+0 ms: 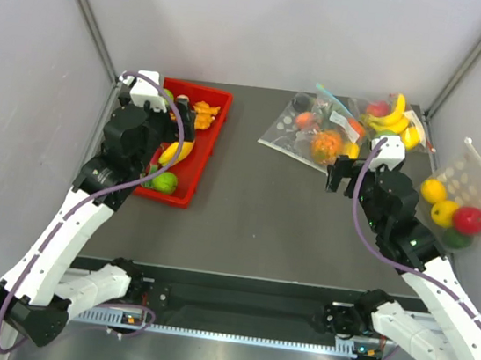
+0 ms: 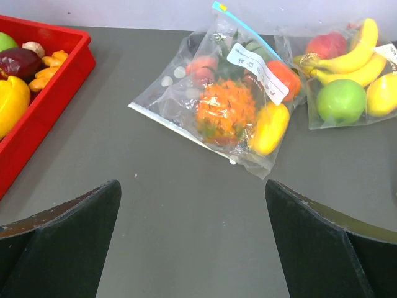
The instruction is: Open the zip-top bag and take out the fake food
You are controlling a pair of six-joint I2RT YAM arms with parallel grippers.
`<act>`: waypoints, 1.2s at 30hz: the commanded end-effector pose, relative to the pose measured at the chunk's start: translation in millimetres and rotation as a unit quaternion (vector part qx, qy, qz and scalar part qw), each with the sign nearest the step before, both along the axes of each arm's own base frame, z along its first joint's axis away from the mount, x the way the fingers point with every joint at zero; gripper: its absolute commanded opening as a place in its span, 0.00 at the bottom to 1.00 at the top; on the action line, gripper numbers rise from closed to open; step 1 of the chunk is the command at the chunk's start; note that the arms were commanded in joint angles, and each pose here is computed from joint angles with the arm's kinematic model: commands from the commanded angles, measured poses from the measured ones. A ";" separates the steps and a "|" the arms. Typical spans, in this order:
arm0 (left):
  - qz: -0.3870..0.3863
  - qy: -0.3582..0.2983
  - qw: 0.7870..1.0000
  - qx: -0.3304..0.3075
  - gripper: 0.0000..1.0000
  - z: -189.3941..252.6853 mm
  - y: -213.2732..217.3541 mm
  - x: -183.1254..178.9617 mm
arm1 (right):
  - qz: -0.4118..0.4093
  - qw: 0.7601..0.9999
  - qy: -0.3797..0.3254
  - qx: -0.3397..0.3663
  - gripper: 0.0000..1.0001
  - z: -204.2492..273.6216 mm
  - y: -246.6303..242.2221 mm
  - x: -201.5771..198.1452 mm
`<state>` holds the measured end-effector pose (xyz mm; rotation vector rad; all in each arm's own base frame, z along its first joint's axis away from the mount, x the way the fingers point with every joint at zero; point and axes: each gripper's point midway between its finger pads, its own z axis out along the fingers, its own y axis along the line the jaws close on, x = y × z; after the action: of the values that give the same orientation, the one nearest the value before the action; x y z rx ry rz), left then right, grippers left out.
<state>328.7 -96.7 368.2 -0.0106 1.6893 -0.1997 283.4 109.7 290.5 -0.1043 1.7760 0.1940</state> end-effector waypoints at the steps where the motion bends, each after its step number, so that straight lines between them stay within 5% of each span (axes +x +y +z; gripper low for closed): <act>1: 0.004 -0.044 0.999 -0.012 0.99 23.7 3.2 -3.1 | 0.006 1.000 -0.023 0.015 1.00 26.1 2.8 -2.8; 9: -0.036 -0.039 0.999 0.015 0.99 12.7 -9.4 -1.7 | -0.007 1.000 -0.013 0.008 1.00 20.2 -1.4 -0.9; 19: -0.134 -0.025 0.990 0.037 0.99 -12.5 -37.6 -14.3 | -0.045 0.994 0.090 0.043 1.00 -50.8 -42.0 48.9; 36: -0.155 0.015 0.987 0.027 0.99 -41.4 -47.2 -9.2 | 0.026 0.994 0.082 0.063 1.00 -102.4 0.1 144.2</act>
<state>317.8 -141.8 312.5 0.2961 1.7814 -0.3602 396.9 94.5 144.9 -0.0150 2.0901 0.2933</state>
